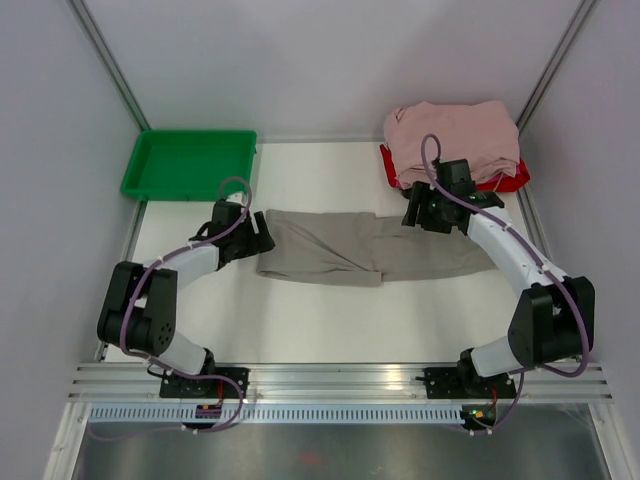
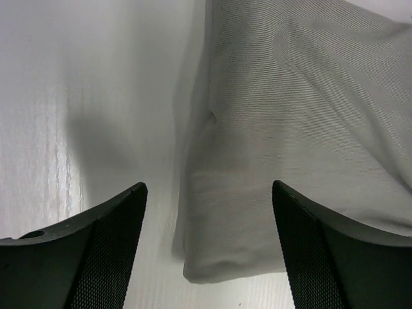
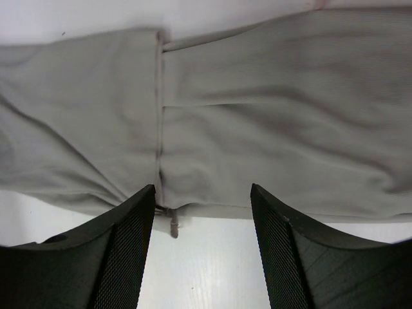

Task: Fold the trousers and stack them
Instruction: Fold the trousers

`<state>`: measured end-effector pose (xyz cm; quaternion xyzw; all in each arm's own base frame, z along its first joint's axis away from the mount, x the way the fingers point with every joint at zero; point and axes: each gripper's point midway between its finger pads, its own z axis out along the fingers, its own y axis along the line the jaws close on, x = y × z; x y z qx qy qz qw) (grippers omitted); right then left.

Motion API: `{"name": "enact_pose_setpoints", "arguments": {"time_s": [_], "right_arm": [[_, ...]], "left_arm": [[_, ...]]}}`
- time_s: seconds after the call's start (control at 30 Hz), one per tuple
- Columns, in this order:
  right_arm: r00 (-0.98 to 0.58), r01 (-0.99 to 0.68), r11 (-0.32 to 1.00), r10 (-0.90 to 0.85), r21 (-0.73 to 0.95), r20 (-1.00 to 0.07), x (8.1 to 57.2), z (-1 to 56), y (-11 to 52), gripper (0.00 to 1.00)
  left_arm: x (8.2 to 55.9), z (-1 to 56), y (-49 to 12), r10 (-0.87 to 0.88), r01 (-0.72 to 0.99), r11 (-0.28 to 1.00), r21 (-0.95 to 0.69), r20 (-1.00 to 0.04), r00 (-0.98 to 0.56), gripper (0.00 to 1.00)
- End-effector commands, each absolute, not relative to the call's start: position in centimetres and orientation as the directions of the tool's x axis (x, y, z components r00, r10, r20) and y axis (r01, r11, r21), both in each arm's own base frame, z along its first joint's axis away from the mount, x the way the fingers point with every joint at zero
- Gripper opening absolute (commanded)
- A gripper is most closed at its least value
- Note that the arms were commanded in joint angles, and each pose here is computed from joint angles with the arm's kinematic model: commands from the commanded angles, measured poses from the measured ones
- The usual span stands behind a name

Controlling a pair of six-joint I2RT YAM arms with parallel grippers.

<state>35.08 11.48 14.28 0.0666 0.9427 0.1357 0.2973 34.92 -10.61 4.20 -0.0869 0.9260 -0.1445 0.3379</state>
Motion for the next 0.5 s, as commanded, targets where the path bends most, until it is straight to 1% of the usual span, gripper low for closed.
{"name": "enact_pose_setpoints", "arguments": {"time_s": [0.0, 0.27, 0.37, 0.4, 0.47], "right_arm": [[-0.777, 0.117, 0.952, 0.265, 0.283, -0.570, 35.1, 14.9, 8.1, 0.68], [-0.718, 0.316, 0.908, 0.418, 0.275, -0.557, 34.4, 14.1, 1.6, 0.68], [-0.689, 0.363, 0.889, 0.458, 0.280, -0.562, 34.3, 14.3, 0.0, 0.68], [-0.683, 0.373, 0.885, 0.465, 0.279, -0.563, 34.2, 14.4, -0.3, 0.68], [-0.668, 0.393, 0.878, 0.477, 0.272, -0.572, 34.0, 14.5, -1.0, 0.69]], "left_arm": [[37.0, 4.1, -11.6, -0.288, -0.036, 0.921, -0.388, -0.616, -0.733, 0.83], [37.6, 2.3, -12.6, -0.288, -0.014, 0.906, -0.423, -0.591, -0.754, 0.78], [37.8, 2.5, -13.1, -0.289, -0.003, 0.898, -0.440, -0.583, -0.760, 0.73], [37.8, 2.6, -13.2, -0.288, 0.000, 0.896, -0.444, -0.581, -0.761, 0.68], [37.7, 2.5, -13.3, -0.296, -0.010, 0.893, -0.450, -0.572, -0.765, 0.62]]}}
